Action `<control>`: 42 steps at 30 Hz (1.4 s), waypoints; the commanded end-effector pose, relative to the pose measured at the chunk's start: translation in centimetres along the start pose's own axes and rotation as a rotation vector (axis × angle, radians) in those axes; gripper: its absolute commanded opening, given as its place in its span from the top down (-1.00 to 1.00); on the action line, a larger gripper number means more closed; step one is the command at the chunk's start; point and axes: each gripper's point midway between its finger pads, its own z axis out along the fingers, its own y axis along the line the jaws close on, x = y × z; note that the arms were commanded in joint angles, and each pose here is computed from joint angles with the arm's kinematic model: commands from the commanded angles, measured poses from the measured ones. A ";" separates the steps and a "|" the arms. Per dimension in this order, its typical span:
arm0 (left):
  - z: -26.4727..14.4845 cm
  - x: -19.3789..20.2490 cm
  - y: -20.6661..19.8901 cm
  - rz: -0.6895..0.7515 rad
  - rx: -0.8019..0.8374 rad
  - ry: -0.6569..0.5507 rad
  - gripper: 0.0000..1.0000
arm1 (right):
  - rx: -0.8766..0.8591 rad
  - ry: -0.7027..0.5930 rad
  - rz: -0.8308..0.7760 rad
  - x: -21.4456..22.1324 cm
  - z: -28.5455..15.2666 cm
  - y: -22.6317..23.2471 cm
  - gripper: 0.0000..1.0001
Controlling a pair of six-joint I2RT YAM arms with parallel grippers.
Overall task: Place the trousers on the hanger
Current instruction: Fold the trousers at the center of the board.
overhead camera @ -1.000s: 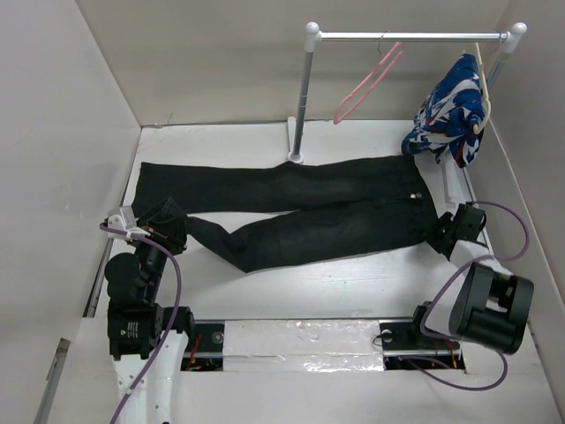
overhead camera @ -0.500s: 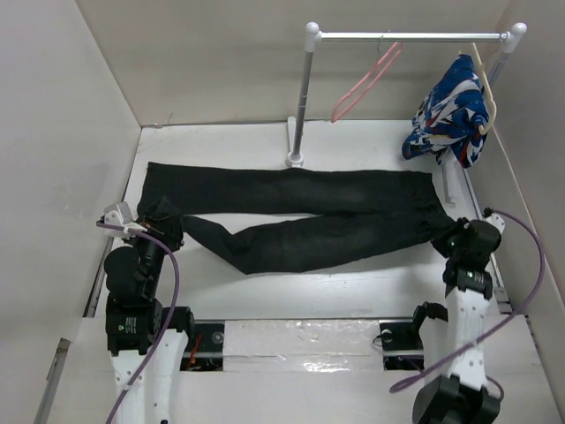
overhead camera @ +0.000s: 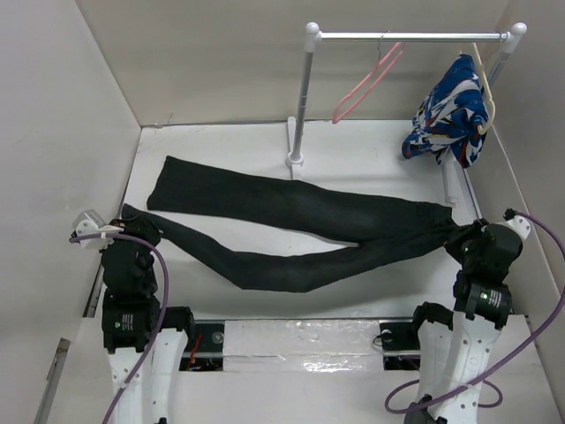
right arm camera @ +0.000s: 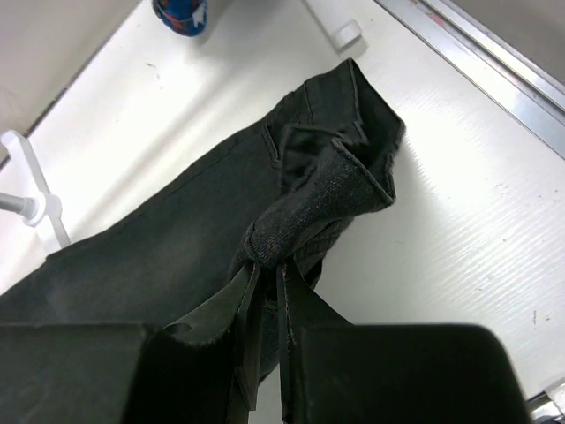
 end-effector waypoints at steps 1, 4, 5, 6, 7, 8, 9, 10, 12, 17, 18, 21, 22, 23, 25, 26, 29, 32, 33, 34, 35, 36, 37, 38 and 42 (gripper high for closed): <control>2.4 1.6 1.6 -0.090 -0.110 -0.001 1.00 | 0.041 -0.023 -0.030 -1.4 0.8 -0.4 0.79; 5.3 5.2 1.7 -0.127 -0.165 0.124 1.00 | 0.035 -0.021 -0.040 -1.9 2.5 -0.1 0.80; 6.0 5.9 2.0 -0.124 -0.199 0.150 1.00 | 0.032 -0.023 -0.047 -2.0 2.8 0.0 0.79; 7.3 7.1 2.9 -0.103 -0.272 0.190 1.00 | 0.040 -0.019 -0.051 -2.2 3.4 0.0 0.79; 7.7 6.5 2.6 -0.108 -0.291 0.183 1.00 | 0.033 -0.040 -0.054 -2.8 3.8 0.2 0.80; 8.3 6.1 3.3 -0.106 -0.339 0.173 1.00 | 0.035 -0.042 -0.053 -3.0 4.2 0.2 0.80; 9.2 6.4 4.0 -0.094 -0.386 0.184 1.00 | 0.029 -0.027 -0.050 -2.9 4.7 0.4 0.79; 9.7 5.9 4.1 -0.108 -0.395 0.180 1.00 | 0.009 -0.036 -0.047 -3.2 5.2 0.8 0.79; 11.3 6.2 6.5 -0.116 -0.482 0.209 1.00 | -0.029 -0.015 -0.023 -2.6 6.2 1.4 0.79; 13.1 3.8 10.9 -0.029 -0.689 0.202 1.00 | -0.028 0.010 -0.011 -2.3 8.6 1.0 0.79; 13.1 3.1 11.9 0.006 -0.747 0.173 1.00 | -0.029 0.010 -0.014 -2.3 8.8 1.0 0.79; 13.9 2.8 12.0 0.009 -0.759 0.162 1.00 | -0.035 -0.008 -0.004 -2.7 9.7 0.7 0.79; 14.1 2.8 11.9 0.006 -0.755 0.158 1.00 | -0.030 -0.019 0.001 -3.1 10.1 0.6 0.79; 14.4 2.6 11.8 0.004 -0.751 0.149 1.00 | -0.031 -0.007 0.002 -3.0 10.4 0.6 0.79; 15.3 2.1 11.3 0.002 -0.721 0.124 1.00 | -0.032 0.007 0.010 -3.2 11.4 0.6 0.79; 15.7 1.9 11.2 0.005 -0.716 0.117 1.00 | -0.036 0.009 0.013 -3.3 11.8 0.7 0.79; 17.5 1.6 10.6 0.033 -0.710 0.117 1.00 | -0.056 -0.006 0.020 -4.5 13.1 1.4 0.79; 19.3 1.4 10.8 0.104 -0.754 0.115 1.00 | -0.052 0.011 0.029 -4.9 14.7 1.5 0.79; 20.0 2.0 10.9 0.133 -0.767 0.130 1.00 | -0.052 0.024 0.034 -4.7 15.1 1.5 0.80; 20.7 1.7 10.3 0.141 -0.756 0.124 1.00 | -0.041 0.049 0.038 -4.2 16.0 1.3 0.80; 21.1 1.9 10.4 0.151 -0.760 0.132 1.00 | -0.045 0.052 0.040 -4.2 16.3 1.3 0.80; 21.8 2.6 10.8 0.161 -0.772 0.149 1.00 | -0.046 0.054 0.051 -4.0 16.6 1.3 0.81; 22.4 2.6 10.3 0.164 -0.760 0.146 1.00 | -0.062 0.038 0.049 -4.3 17.0 1.7 0.81; 22.8 2.7 10.3 0.168 -0.762 0.150 1.00 | -0.064 0.047 0.049 -3.8 17.5 2.0 0.81; 24.7 3.4 9.7 0.187 -0.757 0.162 1.00 | -0.053 0.050 0.052 -3.8 18.9 2.8 0.81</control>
